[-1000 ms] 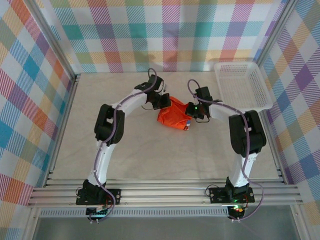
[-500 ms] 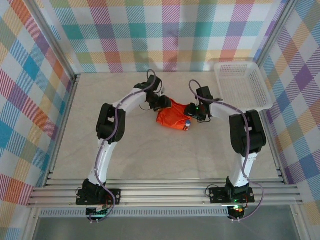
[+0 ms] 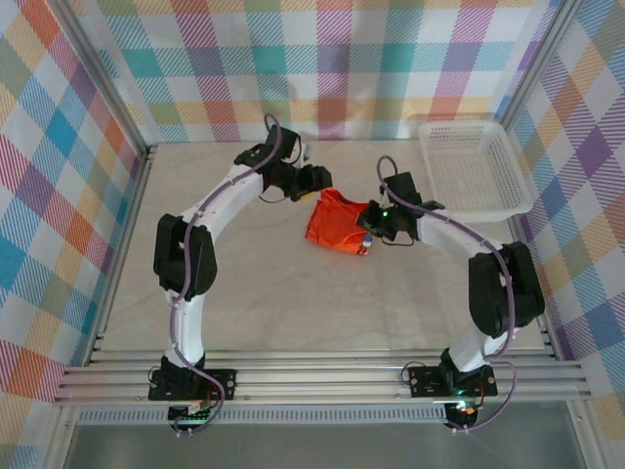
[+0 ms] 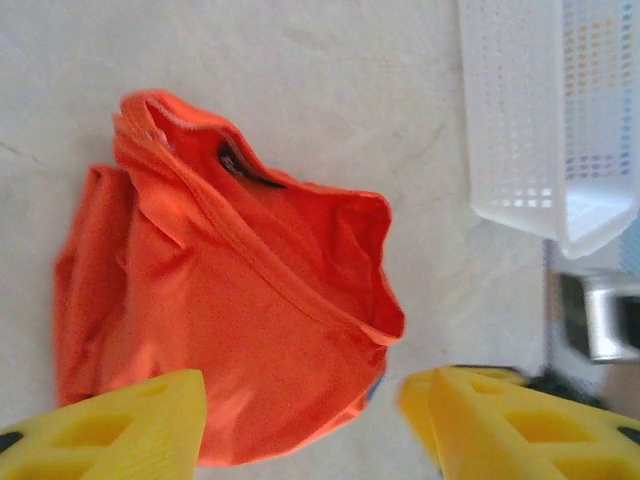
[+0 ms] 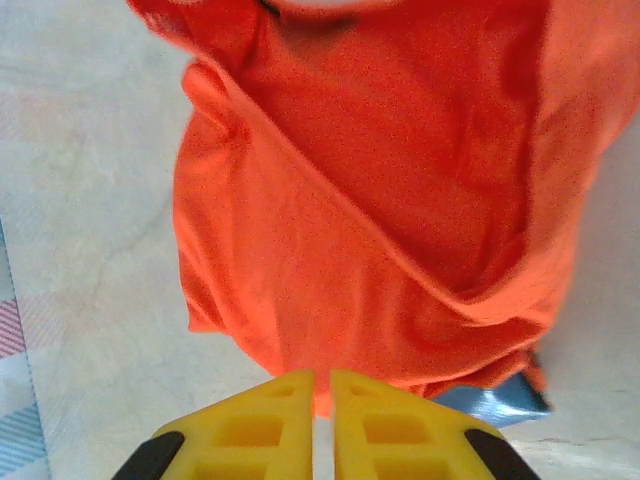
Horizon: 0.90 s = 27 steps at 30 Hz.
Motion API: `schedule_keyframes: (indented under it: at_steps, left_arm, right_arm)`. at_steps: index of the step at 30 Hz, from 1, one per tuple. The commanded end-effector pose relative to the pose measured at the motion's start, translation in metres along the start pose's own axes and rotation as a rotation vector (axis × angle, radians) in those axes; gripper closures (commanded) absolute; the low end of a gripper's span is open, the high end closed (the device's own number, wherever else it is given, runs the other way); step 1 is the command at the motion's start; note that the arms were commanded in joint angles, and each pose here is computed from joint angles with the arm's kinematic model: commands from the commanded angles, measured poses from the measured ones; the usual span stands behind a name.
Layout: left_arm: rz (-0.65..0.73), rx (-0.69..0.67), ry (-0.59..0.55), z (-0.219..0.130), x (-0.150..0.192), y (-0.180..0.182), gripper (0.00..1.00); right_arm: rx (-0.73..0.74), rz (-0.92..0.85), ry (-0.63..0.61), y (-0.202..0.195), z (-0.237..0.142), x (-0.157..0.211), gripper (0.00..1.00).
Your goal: Fold the inside-out t-shirt
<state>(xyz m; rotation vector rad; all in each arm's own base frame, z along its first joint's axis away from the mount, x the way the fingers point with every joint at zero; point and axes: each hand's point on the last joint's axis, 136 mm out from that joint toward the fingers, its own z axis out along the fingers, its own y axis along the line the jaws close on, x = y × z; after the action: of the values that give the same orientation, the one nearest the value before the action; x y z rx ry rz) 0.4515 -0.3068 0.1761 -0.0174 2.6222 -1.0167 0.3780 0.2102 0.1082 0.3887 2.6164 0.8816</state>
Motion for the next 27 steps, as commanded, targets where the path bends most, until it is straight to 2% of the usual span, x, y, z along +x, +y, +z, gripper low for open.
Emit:
schedule_keyframes:
  at_steps: [1, 4, 7, 10, 12, 15, 20, 22, 27]
  left_arm:
    - [-0.092, 0.095, 0.035, 0.033, 0.012, -0.008, 0.42]
    - [-0.134, 0.083, 0.075, 0.070, 0.026, 0.005, 0.43]
    - [-0.192, -0.015, 0.124, 0.104, 0.042, 0.052, 0.46]
    - [-0.269, -0.105, 0.135, 0.111, 0.055, 0.105, 0.47]
    - [-0.292, -0.152, 0.127, 0.106, 0.063, 0.125, 0.47]
    - [-0.287, -0.197, 0.137, 0.095, 0.076, 0.132, 0.47]
    - [-0.249, -0.224, 0.150, 0.069, 0.113, 0.112, 0.47]
    - [-0.231, -0.230, 0.137, 0.055, 0.119, 0.102, 0.47]
    - [-0.100, -0.322, 0.051, 0.017, 0.085, 0.083, 0.43]
  right_arm:
    - [-0.073, 0.089, 0.019, 0.008, 0.022, 0.001, 0.89]
    - [0.000, 0.139, 0.030, -0.015, 0.043, 0.003, 0.91]
    - [0.157, 0.198, 0.058, -0.060, 0.060, 0.018, 0.95]
    - [0.244, 0.235, 0.107, -0.092, 0.065, 0.042, 0.96]
    - [0.270, 0.240, 0.126, -0.103, 0.063, 0.054, 0.96]
    - [0.281, 0.206, 0.131, -0.106, 0.055, 0.058, 0.95]
    - [0.227, 0.094, 0.172, -0.080, 0.032, 0.060, 0.95]
    - [0.205, 0.046, 0.185, -0.069, 0.021, 0.059, 0.89]
    - [0.180, -0.067, 0.119, -0.038, -0.010, 0.034, 0.71]
